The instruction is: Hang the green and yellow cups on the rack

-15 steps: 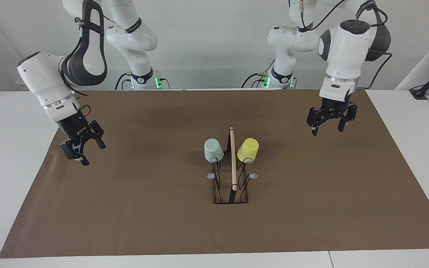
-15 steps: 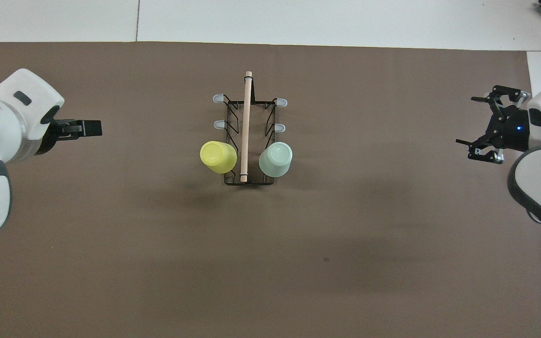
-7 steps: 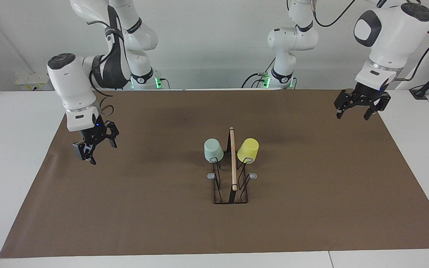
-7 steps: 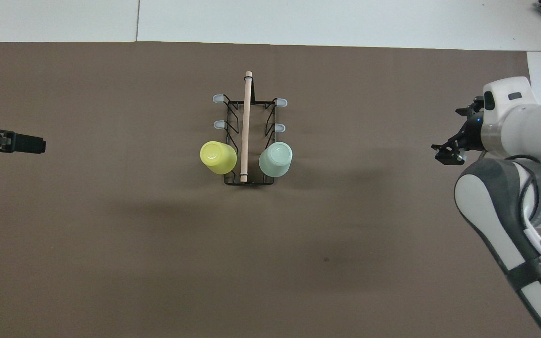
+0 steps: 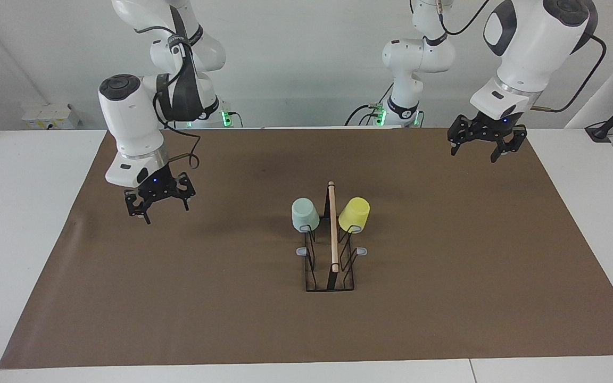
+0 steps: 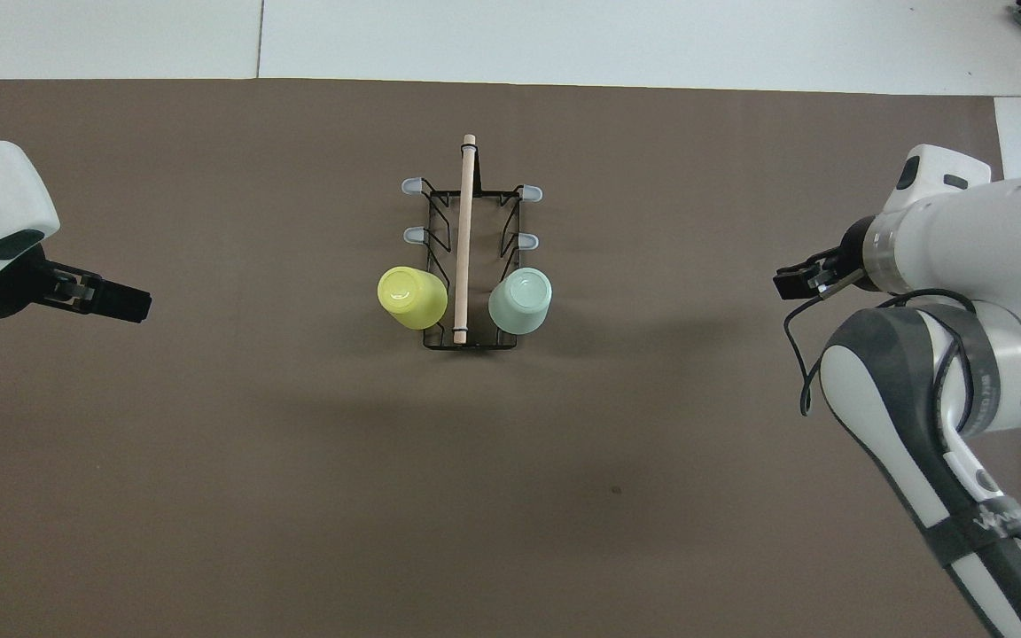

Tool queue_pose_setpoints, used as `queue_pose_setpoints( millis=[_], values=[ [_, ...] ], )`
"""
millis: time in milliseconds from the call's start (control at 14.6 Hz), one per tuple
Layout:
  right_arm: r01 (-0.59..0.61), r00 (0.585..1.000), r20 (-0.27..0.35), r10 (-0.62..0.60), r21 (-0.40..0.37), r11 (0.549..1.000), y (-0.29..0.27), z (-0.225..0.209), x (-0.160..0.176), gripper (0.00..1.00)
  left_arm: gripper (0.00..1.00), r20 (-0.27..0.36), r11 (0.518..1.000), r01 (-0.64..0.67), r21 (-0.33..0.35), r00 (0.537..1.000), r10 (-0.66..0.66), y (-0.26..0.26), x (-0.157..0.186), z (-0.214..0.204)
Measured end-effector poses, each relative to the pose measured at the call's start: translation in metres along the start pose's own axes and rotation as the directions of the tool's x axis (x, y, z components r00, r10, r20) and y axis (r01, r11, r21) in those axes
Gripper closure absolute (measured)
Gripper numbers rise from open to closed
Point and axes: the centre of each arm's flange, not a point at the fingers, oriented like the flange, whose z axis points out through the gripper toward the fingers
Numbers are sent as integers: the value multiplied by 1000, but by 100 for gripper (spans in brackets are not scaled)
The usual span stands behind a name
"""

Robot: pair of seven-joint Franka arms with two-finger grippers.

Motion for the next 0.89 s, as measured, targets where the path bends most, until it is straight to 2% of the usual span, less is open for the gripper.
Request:
queue_pose_setpoints(
  millis=[273, 478, 751, 888],
  values=[
    [-164, 982, 93, 166, -29, 986, 12, -41, 1, 0, 0, 5, 1000, 27, -1, 1000, -27, -16, -4, 0],
    [-312, 932, 176, 317, -52, 949, 37, -87, -13, 0, 0, 10, 999, 32, -2, 999, -32, -18, -5, -3],
    [-409, 884, 246, 398, -9, 913, 60, -129, -44, 0, 0, 14, 999, 32, -3, 999, -32, -18, -6, -5],
    [-413, 881, 250, 401, -5, 911, 57, -138, -54, 0, 0, 22, 999, 33, -5, 999, -33, -18, -7, -7]
  ],
)
